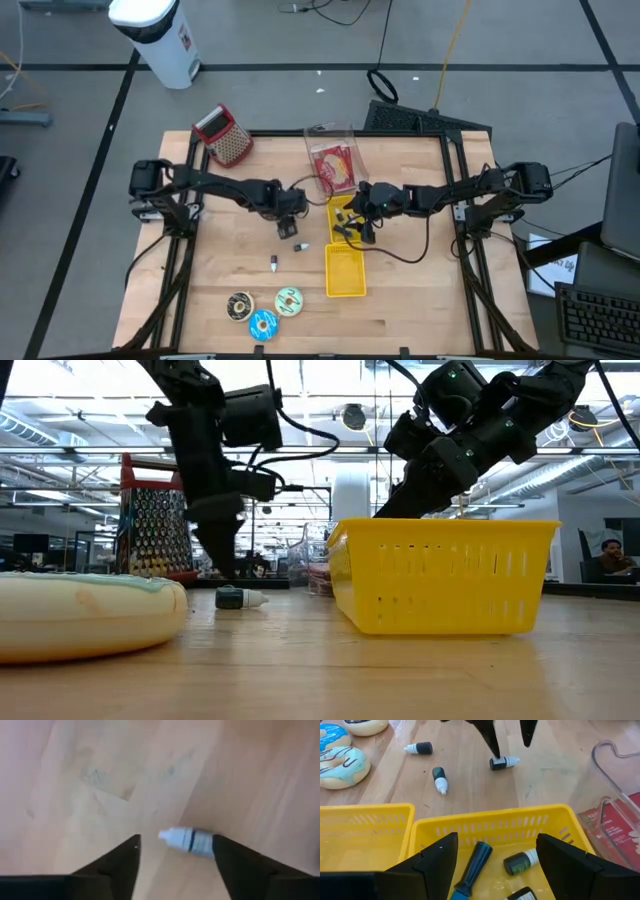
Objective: Pick & Place Food Item
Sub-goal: Put the blue food coloring bottle into the top yellow bin
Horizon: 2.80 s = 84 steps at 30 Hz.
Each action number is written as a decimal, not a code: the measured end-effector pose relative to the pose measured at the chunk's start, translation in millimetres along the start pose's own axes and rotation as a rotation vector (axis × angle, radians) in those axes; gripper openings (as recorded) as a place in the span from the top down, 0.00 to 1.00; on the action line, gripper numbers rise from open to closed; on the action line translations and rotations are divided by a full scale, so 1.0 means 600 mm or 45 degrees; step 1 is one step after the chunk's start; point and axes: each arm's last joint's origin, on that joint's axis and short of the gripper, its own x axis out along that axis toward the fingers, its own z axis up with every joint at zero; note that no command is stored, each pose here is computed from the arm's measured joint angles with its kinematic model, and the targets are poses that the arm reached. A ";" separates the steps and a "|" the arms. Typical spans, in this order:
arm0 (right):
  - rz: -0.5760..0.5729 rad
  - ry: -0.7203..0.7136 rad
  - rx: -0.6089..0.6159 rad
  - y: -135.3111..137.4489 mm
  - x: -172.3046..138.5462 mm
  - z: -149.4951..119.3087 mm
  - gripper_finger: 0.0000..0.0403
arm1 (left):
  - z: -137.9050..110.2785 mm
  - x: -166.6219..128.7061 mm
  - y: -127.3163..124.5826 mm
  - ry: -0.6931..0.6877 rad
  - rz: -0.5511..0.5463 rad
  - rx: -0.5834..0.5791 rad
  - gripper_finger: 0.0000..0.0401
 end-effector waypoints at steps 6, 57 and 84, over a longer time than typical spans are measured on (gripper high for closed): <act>-0.006 -0.007 -0.003 0.000 0.000 0.001 0.36 | 0.011 0.004 0.025 0.028 -0.105 -0.495 0.23; 0.016 0.011 -0.010 0.013 -0.006 0.002 0.36 | -0.022 0.004 -0.033 0.070 0.037 -0.547 0.84; 0.108 -0.237 -0.085 0.054 -0.112 0.042 0.36 | 0.080 -0.041 -0.133 -0.970 -0.395 -0.151 0.84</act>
